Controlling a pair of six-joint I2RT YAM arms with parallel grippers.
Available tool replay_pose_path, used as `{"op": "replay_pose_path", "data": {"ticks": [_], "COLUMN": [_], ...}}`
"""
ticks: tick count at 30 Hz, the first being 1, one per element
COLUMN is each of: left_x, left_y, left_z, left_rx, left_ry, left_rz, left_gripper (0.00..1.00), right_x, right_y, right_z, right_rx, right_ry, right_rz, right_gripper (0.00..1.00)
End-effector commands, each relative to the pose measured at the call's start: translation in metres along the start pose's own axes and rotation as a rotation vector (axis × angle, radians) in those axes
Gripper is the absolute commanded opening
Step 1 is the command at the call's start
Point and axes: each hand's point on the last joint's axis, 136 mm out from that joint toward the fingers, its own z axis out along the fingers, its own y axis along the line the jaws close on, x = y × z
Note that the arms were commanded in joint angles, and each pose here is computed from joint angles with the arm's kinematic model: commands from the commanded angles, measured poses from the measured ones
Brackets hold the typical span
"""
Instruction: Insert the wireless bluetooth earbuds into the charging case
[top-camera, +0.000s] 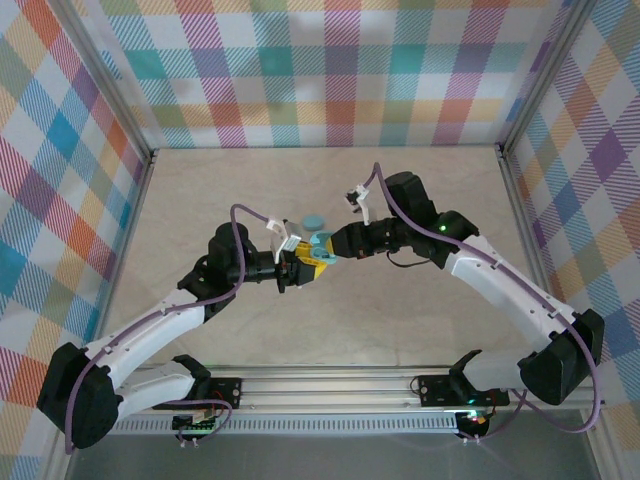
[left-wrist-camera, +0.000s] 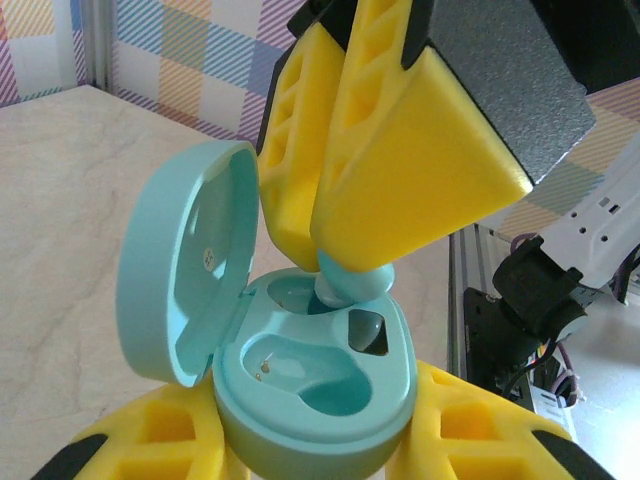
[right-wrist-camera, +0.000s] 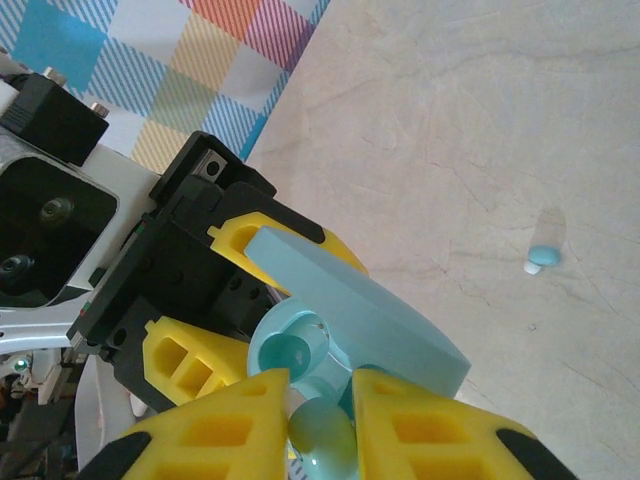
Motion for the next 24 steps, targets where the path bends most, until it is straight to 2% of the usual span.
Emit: {"op": "replay_pose_path", "data": {"ticks": [1, 9, 24], "left_x": [-0.012, -0.014, -0.013], "left_y": [-0.014, -0.015, -0.011], "left_z": [-0.004, -0.006, -0.012], "left_rx": [0.045, 0.041, -0.008], "left_ry": [-0.039, -0.044, -0.06], "left_rz": [0.032, 0.035, 0.027], "left_gripper": [0.0, 0.0, 0.0], "right_x": [0.001, -0.001, -0.019], "right_y": [-0.003, 0.001, 0.013], "right_z": [0.003, 0.001, -0.024], "right_rx": [0.016, 0.014, 0.057], "right_ry": [0.014, 0.011, -0.098], "right_rz": [-0.01, -0.008, -0.048], "right_gripper": [0.27, 0.35, 0.35]}}
